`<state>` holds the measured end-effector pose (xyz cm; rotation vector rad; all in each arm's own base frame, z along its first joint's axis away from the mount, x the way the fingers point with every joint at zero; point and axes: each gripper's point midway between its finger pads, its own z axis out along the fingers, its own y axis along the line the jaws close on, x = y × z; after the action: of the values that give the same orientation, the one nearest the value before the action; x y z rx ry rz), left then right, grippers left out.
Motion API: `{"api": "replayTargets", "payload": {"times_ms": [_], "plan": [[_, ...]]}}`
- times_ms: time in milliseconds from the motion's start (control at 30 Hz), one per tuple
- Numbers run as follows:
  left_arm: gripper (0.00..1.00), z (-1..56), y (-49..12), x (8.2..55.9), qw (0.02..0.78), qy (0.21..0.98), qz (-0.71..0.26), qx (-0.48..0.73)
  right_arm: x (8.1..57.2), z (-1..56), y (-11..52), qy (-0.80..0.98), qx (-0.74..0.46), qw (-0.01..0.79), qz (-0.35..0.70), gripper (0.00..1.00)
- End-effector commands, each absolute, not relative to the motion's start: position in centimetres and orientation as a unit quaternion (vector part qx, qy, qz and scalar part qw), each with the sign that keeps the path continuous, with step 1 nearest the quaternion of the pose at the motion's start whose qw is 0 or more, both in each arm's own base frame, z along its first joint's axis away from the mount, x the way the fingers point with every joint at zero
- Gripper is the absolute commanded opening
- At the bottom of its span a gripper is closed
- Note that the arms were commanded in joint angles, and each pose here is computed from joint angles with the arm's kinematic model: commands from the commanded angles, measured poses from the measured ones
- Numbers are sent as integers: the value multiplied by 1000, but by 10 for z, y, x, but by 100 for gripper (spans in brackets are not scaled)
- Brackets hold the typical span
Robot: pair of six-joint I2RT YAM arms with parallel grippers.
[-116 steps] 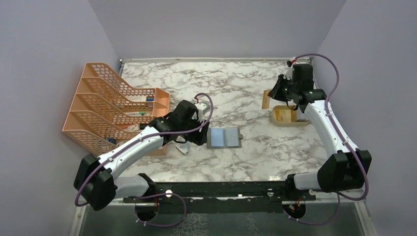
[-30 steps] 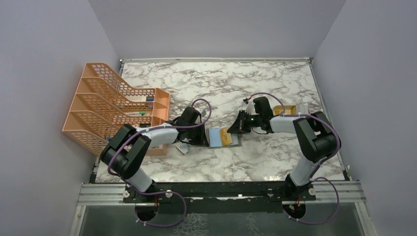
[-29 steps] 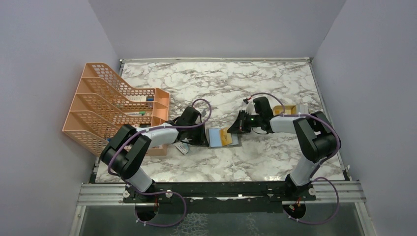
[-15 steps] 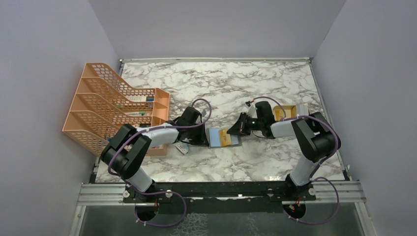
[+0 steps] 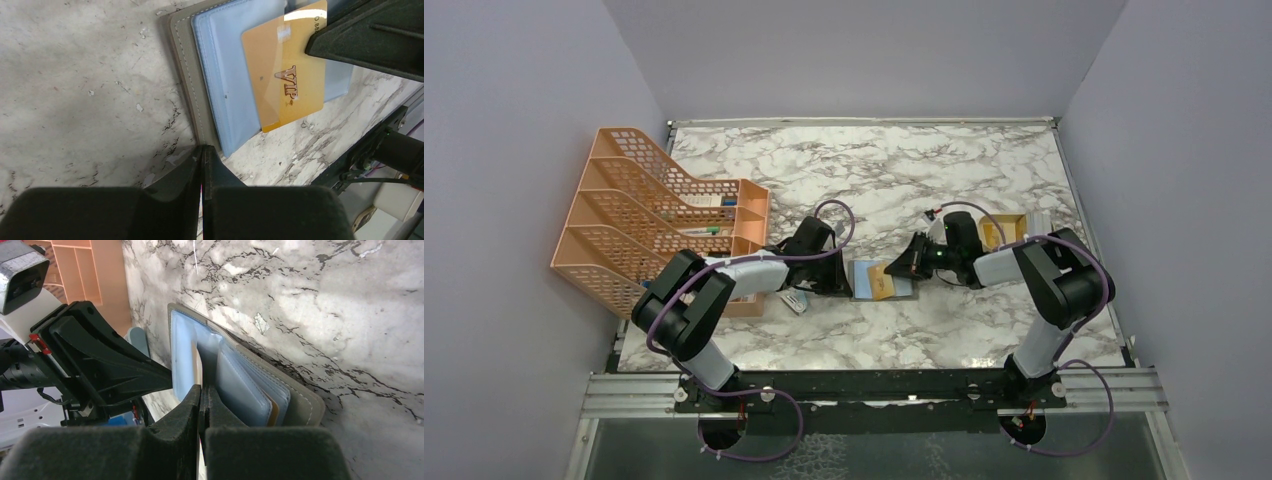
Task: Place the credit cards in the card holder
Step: Insert the credit card into the card holder.
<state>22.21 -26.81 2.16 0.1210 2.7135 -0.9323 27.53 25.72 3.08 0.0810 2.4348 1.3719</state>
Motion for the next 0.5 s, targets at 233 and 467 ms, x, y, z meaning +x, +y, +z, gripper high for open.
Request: {"api": "replayTargets", "payload": {"times_ms": [233,467], "plan": [[7,19,-274,220,131,931,-338,43,285,36,258,850,54,209,480,1],[7,16,-274,213,122,930,-345,33,282,32,256,846,71,213,484,1]]}}
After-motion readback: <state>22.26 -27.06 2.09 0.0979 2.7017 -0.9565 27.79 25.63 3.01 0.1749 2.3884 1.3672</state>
